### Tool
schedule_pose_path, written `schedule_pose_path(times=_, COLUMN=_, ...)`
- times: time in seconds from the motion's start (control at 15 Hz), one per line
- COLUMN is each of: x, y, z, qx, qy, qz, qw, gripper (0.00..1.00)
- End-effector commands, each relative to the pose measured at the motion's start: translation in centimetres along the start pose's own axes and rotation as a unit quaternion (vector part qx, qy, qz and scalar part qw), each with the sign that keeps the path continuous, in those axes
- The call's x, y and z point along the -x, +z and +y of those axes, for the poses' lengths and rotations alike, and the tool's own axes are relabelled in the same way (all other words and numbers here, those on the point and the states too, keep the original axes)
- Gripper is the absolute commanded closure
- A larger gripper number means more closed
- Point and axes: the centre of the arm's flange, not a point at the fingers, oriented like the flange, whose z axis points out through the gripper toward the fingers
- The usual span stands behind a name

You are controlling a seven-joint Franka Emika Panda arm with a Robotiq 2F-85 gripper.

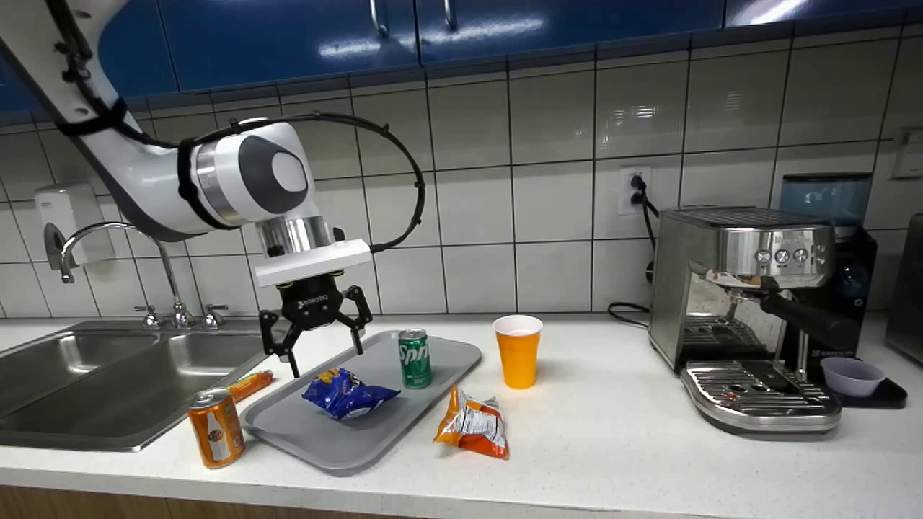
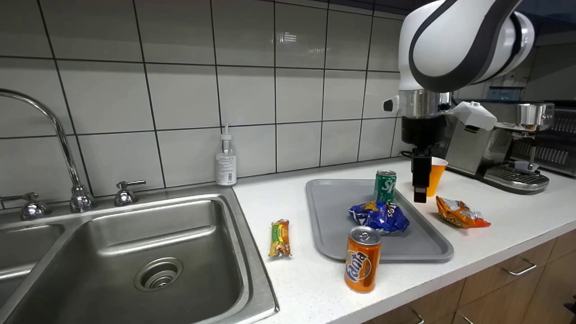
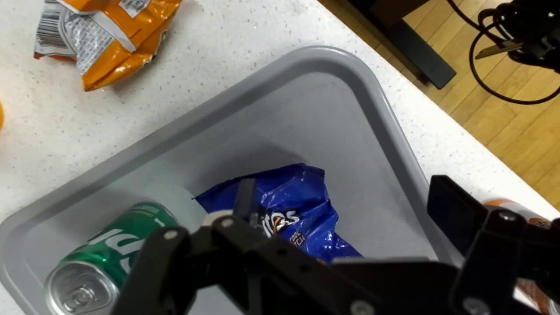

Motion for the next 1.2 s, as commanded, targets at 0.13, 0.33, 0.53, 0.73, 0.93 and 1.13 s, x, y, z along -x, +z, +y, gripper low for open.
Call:
schedule_pose_path(times=0.13, x=-3.0, y=1.3, z=1.6, qx=0.003, qy=-0.045, qz=-0.003, qw=0.9990, gripper=0.00)
schedule_pose_path(times=0.33, x=-4.4, y=2.1, z=1.9, qx=0.002, qy=-0.058, qz=-0.006, qw=0.9983, gripper=0.00)
schedule_pose_path(times=0.53, x=-5.5, y=2.9, z=2.2, qx=0.002, qy=-0.067, qz=-0.008, qw=0.9977, gripper=0.00)
schedule_pose_path(times=0.73, x=-6.5, y=3.6, z=2.6, qx=-0.002, qy=-0.072, qz=-0.010, qw=0.9974, gripper=0.00)
schedule_pose_path(times=0.93, x=-7.1, y=3.9, z=3.1, qx=-0.005, qy=-0.072, qz=-0.008, qw=0.9973, gripper=0.00)
schedule_pose_path(times=1.13, x=-7.6, y=4.1, z=3.7, qx=-0.008, qy=-0.070, qz=-0.007, qw=0.9975, gripper=0.00)
